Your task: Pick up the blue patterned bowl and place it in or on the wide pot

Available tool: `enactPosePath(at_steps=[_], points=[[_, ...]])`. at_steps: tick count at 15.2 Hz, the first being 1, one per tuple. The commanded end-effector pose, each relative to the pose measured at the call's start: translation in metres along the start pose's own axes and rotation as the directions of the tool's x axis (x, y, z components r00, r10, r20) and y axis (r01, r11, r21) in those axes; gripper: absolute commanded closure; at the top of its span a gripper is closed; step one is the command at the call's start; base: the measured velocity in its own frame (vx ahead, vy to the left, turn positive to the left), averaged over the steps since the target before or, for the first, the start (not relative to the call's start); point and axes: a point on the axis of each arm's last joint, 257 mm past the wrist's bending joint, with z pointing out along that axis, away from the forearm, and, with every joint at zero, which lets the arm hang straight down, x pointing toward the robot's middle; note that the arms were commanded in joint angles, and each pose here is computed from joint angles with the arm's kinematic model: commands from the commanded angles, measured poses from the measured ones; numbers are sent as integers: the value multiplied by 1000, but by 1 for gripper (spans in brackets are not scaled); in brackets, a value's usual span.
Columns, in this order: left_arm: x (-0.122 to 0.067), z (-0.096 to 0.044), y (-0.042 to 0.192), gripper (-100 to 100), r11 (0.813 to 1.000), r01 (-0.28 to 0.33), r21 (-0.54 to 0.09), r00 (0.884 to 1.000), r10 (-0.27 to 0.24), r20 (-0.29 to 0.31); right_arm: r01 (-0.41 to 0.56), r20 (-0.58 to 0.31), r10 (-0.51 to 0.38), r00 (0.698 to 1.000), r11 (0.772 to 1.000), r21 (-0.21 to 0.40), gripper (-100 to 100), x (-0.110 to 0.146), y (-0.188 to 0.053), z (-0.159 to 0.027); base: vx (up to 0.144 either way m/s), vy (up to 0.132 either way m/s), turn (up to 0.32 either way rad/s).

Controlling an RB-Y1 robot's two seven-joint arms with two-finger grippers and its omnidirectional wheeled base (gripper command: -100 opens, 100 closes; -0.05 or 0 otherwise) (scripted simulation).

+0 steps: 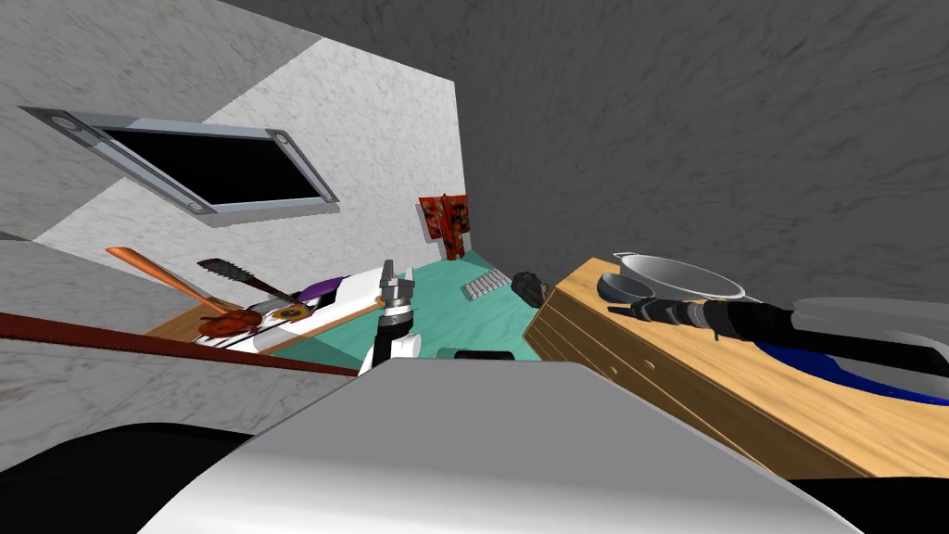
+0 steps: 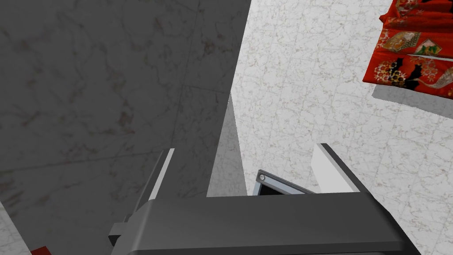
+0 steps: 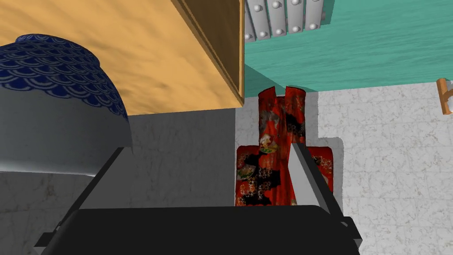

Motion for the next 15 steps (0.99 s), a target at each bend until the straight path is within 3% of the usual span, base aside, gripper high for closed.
enactPosePath(at_steps=[1, 5, 6, 8, 10, 11, 14, 15], points=[[0, 0, 0, 0, 1000, 0, 0, 1000, 0, 0, 48, -61, -46, 997, 999, 26, -100, 7, -17, -12, 41, 28, 67], [0, 0, 0, 0, 1000, 0, 0, 1000, 0, 0, 92, -117, -86, 989, 995, 43, -100, 12, -30, -23, 51, 20, 69], [0, 0, 0, 0, 1000, 0, 0, 1000, 0, 0, 125, -170, -114, 979, 991, 53, -100, 19, -40, -32, 60, 20, 57], [0, 0, 0, 0, 1000, 0, 0, 1000, 0, 0, 130, -157, -120, 980, 990, 55, -100, 12, -40, -31, 52, 15, 54], [0, 0, 0, 0, 1000, 0, 0, 1000, 0, 0, 125, -170, -114, 979, 991, 53, -100, 19, -40, -32, 10, 1, 1], [0, 0, 0, 0, 1000, 0, 0, 1000, 0, 0, 152, -222, -136, 966, 987, 58, -100, 29, -48, -42, 20, 6, 60], [0, 0, 0, 0, 1000, 0, 0, 1000, 0, 0, 152, -222, -136, 966, 987, 58, -100, 29, -48, -42, 37, 3, 43], [0, 0, 0, 0, 1000, 0, 0, 1000, 0, 0, 174, -272, -152, 950, 983, 58, -100, 39, -55, -51, 46, 2, 61]])
